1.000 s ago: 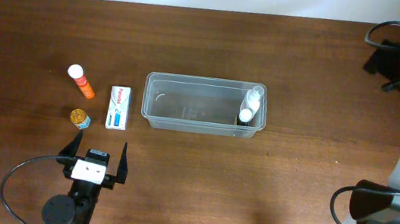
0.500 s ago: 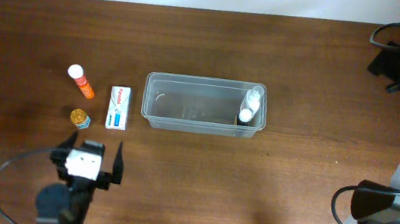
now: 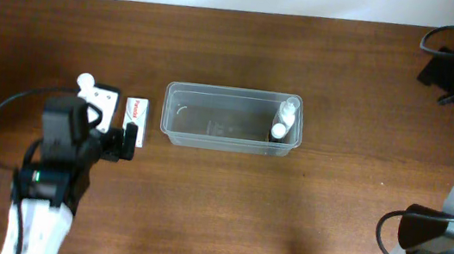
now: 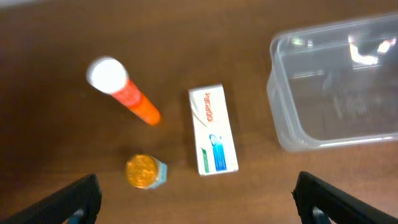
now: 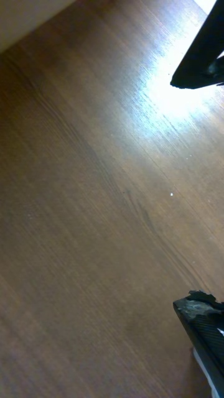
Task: Pack container
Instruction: 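Reach the left gripper to the orange-capped tube and grasp it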
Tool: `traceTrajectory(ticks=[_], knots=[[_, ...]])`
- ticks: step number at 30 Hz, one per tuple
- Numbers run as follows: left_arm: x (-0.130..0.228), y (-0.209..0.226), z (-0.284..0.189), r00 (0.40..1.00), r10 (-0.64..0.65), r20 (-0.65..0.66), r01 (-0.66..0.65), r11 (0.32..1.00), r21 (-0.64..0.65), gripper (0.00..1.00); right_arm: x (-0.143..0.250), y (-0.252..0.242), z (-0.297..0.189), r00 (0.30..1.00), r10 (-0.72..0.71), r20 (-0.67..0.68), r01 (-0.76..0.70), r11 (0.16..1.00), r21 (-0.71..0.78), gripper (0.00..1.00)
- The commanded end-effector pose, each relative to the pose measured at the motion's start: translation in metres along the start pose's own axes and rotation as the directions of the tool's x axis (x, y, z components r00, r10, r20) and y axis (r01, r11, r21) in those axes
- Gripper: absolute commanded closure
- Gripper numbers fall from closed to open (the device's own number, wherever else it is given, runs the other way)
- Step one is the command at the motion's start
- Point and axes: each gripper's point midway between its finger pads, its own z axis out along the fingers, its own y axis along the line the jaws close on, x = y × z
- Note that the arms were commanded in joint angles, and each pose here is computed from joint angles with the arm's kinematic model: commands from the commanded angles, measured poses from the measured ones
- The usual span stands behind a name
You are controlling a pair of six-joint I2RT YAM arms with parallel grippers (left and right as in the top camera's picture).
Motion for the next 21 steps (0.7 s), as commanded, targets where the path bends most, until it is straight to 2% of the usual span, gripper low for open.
traceTrajectory(ticks=[1, 4, 10, 16, 21], knots=[[-0.002, -0.016, 0.018, 0.994, -0.01, -0.11, 0.024, 0.992, 0.12, 0.0, -0.003, -0.005, -0.004, 1.0, 0.008, 0.017, -0.008, 1.0, 0.012, 0.02], [0.01, -0.026, 0.038, 0.981, -0.009, -0.195, 0.045, 0.982, 0.181, 0.01, -0.003, -0.005, -0.004, 1.0, 0.008, 0.017, -0.008, 1.0, 0.012, 0.02], [0.039, -0.031, 0.074, 0.946, -0.009, -0.324, 0.075, 0.979, 0.191, 0.01, -0.003, -0.005, -0.004, 1.0, 0.008, 0.017, -0.008, 1.0, 0.012, 0.02], [0.024, -0.022, 0.075, 0.942, -0.117, -0.313, 0.17, 0.974, 0.148, 0.01, -0.003, -0.005, -0.004, 1.0, 0.008, 0.017, -0.008, 1.0, 0.012, 0.02], [0.004, 0.004, 0.051, 0.93, -0.162, -0.331, 0.203, 0.975, 0.092, 0.01, -0.003, -0.005, -0.004, 1.0, 0.008, 0.017, -0.008, 1.0, 0.012, 0.02]])
